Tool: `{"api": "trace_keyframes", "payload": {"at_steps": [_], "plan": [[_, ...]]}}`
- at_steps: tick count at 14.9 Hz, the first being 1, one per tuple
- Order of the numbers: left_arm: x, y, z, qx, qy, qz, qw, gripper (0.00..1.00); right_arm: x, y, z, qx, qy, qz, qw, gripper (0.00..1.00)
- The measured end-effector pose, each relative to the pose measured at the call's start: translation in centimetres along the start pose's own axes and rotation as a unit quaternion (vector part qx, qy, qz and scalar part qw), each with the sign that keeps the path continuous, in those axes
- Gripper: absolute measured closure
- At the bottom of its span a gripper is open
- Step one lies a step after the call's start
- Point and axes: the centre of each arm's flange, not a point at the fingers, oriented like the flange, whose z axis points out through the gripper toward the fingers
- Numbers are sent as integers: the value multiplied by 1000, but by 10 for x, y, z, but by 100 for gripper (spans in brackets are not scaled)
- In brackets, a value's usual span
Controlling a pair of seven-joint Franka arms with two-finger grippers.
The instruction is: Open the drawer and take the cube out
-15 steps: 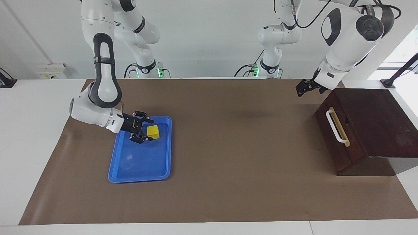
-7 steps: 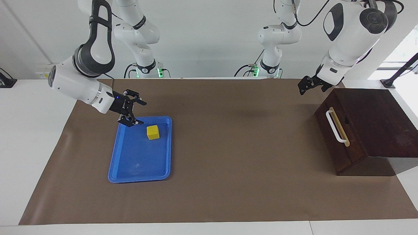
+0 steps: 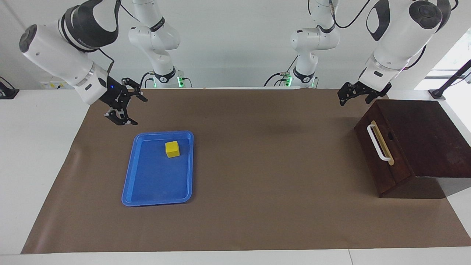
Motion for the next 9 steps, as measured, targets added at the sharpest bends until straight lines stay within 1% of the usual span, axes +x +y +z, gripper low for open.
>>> {"api": "trace_keyframes", "payload": {"at_steps": [2, 5, 7, 8, 9], "plan": [[0, -1, 0, 0, 0, -1, 1000, 0, 8, -14, -28, -20, -20, 55, 998, 0], [0, -3, 0, 0, 0, -3, 1000, 0, 16, -26, -60, -44, -49, 125, 990, 0], [0, -3, 0, 0, 0, -3, 1000, 0, 16, -30, -74, -60, -67, 175, 980, 0], [0, -3, 0, 0, 0, -3, 1000, 0, 15, -32, -79, -69, -79, 201, 974, 0], [0, -3, 0, 0, 0, -3, 1000, 0, 14, -34, -85, -81, -93, 234, 964, 0]]}}
